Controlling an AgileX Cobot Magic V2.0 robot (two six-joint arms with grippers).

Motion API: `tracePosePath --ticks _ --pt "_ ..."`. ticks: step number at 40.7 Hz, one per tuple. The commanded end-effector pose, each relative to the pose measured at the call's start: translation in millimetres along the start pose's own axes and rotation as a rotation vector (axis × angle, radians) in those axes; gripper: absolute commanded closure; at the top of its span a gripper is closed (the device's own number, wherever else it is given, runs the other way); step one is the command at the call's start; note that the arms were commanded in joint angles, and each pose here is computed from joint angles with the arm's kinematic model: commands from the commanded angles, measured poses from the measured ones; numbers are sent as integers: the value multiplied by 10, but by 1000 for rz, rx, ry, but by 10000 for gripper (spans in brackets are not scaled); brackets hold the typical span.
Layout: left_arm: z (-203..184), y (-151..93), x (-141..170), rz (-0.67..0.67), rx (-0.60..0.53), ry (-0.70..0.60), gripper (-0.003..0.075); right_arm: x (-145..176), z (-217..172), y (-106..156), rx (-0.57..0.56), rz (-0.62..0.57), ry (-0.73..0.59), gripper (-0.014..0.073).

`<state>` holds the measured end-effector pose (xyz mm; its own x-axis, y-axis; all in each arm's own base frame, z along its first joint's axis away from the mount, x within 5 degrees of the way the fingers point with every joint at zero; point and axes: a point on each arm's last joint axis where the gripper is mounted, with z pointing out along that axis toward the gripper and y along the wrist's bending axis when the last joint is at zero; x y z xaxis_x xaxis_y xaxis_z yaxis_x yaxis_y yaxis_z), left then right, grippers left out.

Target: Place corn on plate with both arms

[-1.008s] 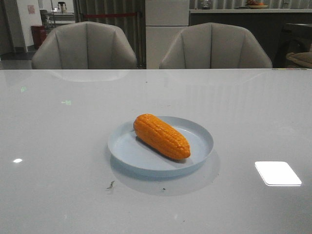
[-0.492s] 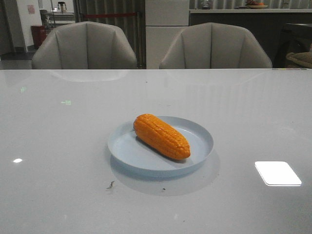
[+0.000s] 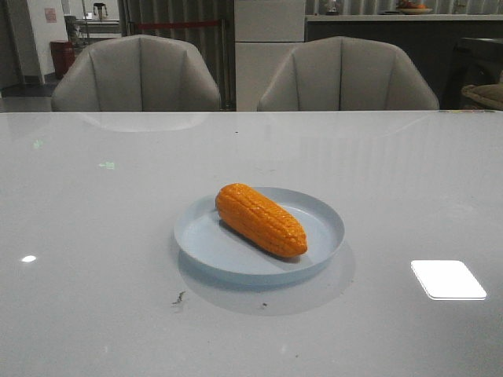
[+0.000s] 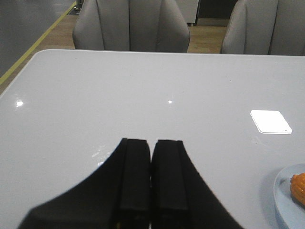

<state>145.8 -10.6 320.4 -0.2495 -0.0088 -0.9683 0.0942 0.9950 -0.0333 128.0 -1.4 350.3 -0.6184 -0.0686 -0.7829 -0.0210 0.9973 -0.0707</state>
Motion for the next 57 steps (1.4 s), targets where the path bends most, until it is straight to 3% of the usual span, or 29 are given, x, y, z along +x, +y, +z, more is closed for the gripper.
tracePosePath --ticks 1,7,17,27,33,38,57 --pt "-93 31 -168 -36 -40 -134 626 -112 -69 -16 10 -7 -90 4" --pt "-187 51 -65 -33 -64 -230 626 -112 -69 -16 10 -7 -90 4" --pt "-507 29 400 42 -64 -414 626 -112 -69 -16 10 -7 -90 4" --pt "-641 29 977 48 -65 -462 626 -112 -69 -16 10 -7 -90 4" --pt "-614 47 1312 -37 -58 -450 626 -112 -69 -16 10 -7 -90 4" --pt "-570 48 1378 -60 -57 -342 626 -113 -69 -16 10 -7 -91 4" --pt "-568 48 1383 -70 -55 -337 626 -112 -69 -16 10 -7 -89 4"
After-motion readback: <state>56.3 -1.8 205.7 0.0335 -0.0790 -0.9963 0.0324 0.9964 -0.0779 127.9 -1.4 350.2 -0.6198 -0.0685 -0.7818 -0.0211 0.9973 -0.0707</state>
